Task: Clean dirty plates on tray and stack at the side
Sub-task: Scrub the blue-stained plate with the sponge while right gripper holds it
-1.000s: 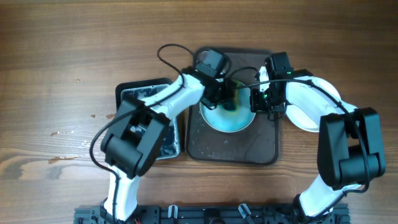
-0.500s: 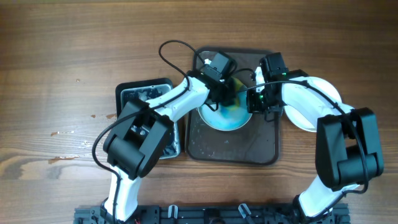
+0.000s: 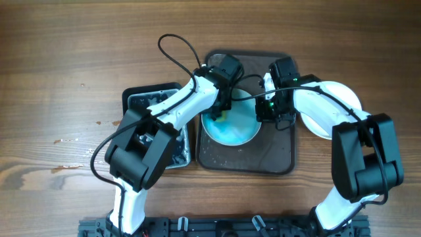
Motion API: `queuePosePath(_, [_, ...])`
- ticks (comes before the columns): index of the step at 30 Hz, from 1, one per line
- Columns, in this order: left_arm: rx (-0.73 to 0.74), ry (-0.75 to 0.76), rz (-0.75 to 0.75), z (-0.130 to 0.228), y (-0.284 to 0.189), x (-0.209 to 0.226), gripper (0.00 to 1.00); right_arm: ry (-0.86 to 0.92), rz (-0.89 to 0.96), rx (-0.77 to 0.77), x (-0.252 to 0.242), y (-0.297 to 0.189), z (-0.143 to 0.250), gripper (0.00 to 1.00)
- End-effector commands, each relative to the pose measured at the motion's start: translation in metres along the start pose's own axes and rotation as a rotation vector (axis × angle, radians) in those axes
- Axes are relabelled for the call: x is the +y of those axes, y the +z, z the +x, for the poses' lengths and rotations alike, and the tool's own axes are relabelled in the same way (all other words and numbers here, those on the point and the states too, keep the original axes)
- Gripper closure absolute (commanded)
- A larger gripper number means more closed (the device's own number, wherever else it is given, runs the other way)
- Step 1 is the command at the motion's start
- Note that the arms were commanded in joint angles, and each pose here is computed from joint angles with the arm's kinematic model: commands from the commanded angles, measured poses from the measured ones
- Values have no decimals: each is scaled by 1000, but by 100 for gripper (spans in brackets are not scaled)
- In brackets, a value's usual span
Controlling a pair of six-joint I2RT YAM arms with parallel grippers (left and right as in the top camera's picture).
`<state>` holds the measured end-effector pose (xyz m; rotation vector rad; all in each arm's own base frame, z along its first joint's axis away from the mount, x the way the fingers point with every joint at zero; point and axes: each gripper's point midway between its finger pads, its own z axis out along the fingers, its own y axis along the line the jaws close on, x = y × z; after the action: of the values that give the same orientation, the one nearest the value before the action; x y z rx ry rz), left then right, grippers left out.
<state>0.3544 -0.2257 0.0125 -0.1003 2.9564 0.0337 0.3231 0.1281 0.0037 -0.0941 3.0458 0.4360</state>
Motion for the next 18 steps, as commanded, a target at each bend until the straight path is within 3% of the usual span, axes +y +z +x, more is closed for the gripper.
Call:
queuePosePath(1, [175, -22, -33, 34, 14, 22, 96, 4, 70, 39, -19, 7, 10, 96])
queuePosePath(5, [321, -28, 77, 60, 6, 5, 96, 3, 70, 39, -19, 7, 10, 96])
queuePosePath(8, [381, 22, 263, 68, -2, -27, 96, 3, 70, 39, -19, 7, 10, 96])
queuePosePath(11, [371, 62, 438, 66, -11, -66, 96, 3, 71, 39, -19, 7, 10, 96])
queuePosePath(18, [293, 57, 555, 60, -18, -113, 96, 3, 70, 39, -19, 7, 10, 96])
